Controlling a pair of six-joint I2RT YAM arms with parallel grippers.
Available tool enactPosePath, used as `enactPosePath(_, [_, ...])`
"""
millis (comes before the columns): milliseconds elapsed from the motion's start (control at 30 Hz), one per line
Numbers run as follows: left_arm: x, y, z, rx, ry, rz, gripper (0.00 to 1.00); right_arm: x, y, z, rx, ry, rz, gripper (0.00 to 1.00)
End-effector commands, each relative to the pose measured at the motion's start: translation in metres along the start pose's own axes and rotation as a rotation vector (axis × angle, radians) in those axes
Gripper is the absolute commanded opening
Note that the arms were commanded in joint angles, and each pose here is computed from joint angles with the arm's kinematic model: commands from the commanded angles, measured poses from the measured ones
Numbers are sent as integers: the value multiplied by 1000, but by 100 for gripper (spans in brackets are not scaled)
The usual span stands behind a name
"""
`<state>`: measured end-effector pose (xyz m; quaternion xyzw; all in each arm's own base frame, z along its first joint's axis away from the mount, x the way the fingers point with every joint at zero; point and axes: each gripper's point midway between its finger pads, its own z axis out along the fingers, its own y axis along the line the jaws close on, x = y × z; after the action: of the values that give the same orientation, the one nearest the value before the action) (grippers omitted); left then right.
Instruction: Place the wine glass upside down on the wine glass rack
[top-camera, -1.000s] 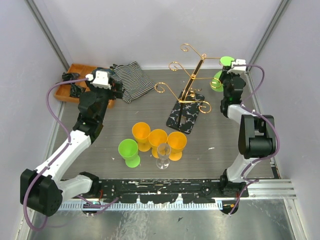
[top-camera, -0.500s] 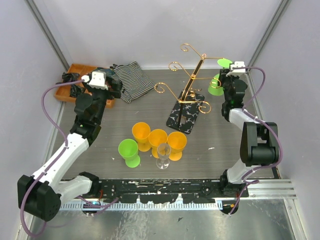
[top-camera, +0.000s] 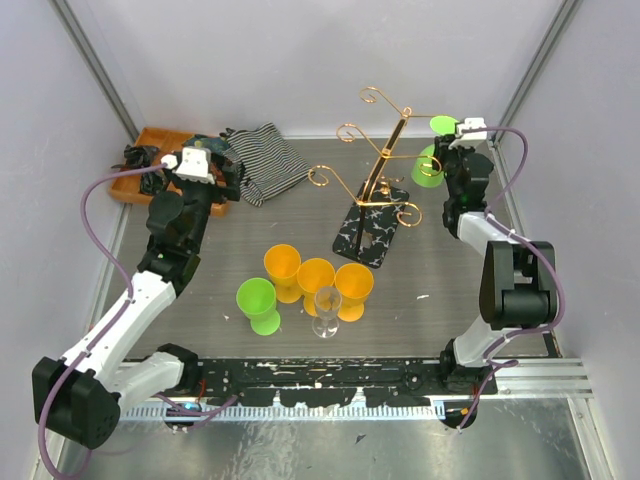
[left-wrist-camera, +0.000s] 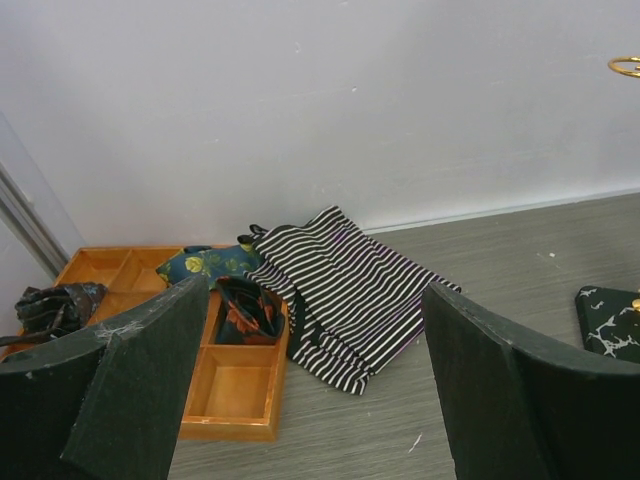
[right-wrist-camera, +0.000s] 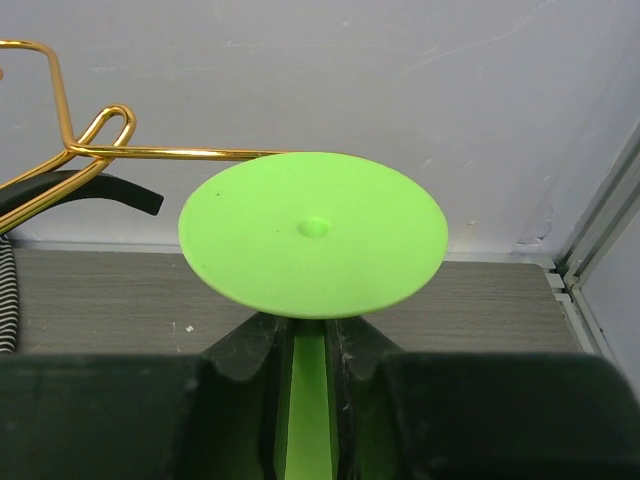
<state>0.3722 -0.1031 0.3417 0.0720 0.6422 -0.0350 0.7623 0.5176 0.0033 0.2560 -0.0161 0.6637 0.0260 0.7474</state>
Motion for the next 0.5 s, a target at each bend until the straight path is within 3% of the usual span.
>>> enactPosePath(0, [2,0,-3,0,2,-1,94,-18,21,8,-79,-32,-9,10])
enactPosePath(467, [10,0,-10,5,33,0,96,-32,-5,-36,64,-1,-82,90])
